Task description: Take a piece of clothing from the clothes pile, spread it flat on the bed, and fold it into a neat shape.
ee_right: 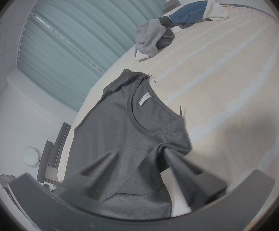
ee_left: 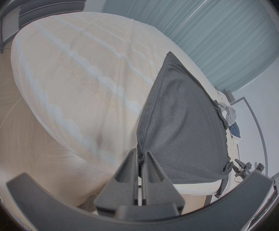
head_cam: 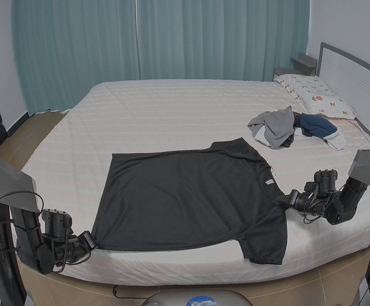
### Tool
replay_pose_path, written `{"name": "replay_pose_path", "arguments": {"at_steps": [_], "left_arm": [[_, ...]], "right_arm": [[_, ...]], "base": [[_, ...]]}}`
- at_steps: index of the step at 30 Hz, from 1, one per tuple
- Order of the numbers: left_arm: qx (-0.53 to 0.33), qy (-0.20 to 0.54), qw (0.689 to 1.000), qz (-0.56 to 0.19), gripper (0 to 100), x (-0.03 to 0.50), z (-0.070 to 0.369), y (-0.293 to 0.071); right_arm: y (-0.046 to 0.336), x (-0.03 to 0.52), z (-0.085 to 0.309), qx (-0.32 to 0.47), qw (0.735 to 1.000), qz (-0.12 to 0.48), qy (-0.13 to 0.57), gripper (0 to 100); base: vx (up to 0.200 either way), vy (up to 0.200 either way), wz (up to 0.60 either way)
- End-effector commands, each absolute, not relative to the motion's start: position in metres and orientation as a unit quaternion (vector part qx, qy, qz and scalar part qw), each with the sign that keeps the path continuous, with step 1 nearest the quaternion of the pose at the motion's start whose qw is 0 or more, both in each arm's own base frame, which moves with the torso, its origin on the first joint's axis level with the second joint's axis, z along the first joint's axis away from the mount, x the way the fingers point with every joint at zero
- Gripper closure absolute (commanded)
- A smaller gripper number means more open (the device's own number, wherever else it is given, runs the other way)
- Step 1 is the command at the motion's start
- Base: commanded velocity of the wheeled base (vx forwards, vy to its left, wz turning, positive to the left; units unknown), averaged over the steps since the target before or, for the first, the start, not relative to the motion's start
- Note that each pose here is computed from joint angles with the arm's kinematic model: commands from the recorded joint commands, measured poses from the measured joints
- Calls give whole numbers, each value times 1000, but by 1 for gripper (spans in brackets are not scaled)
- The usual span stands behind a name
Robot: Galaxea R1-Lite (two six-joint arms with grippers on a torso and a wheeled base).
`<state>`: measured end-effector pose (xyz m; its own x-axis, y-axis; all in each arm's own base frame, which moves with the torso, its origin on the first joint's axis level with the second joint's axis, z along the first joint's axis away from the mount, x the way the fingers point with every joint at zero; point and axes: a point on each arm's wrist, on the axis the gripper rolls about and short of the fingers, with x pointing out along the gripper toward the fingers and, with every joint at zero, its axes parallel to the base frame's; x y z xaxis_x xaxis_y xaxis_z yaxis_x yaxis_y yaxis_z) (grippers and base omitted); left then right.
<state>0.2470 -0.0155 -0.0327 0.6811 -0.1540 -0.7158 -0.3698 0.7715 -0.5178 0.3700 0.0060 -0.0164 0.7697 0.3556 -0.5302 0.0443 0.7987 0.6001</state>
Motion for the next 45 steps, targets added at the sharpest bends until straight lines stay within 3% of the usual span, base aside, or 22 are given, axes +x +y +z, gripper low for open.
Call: {"name": "replay_pose_path", "arguments": {"at_steps": [1, 5, 20, 43, 44, 45], "left_arm": [[-332, 395, 854, 64, 100, 247, -33, -16], [-332, 395, 854, 64, 100, 247, -33, -16], [-332, 395, 854, 64, 100, 247, -33, -16], [-332, 395, 854, 64, 100, 247, -33, -16], [-332, 395, 854, 63, 100, 247, -33, -16], [-332, 395, 854, 63, 100, 247, -33, -16]], "right_arm": [[3, 365, -7, 305, 891, 88, 324, 0], [-4, 351, -4, 307, 888, 86, 332, 0], [1, 283, -19, 261, 854, 174, 416, 0], [15, 287, -39, 246, 843, 199, 434, 0], [16, 287, -40, 246, 843, 199, 434, 100], [16, 287, -40, 246, 843, 199, 434, 100]], "base": [[0, 0, 0], [0, 0, 0], [0, 0, 0], [0, 0, 0], [0, 0, 0], [0, 0, 0]]}}
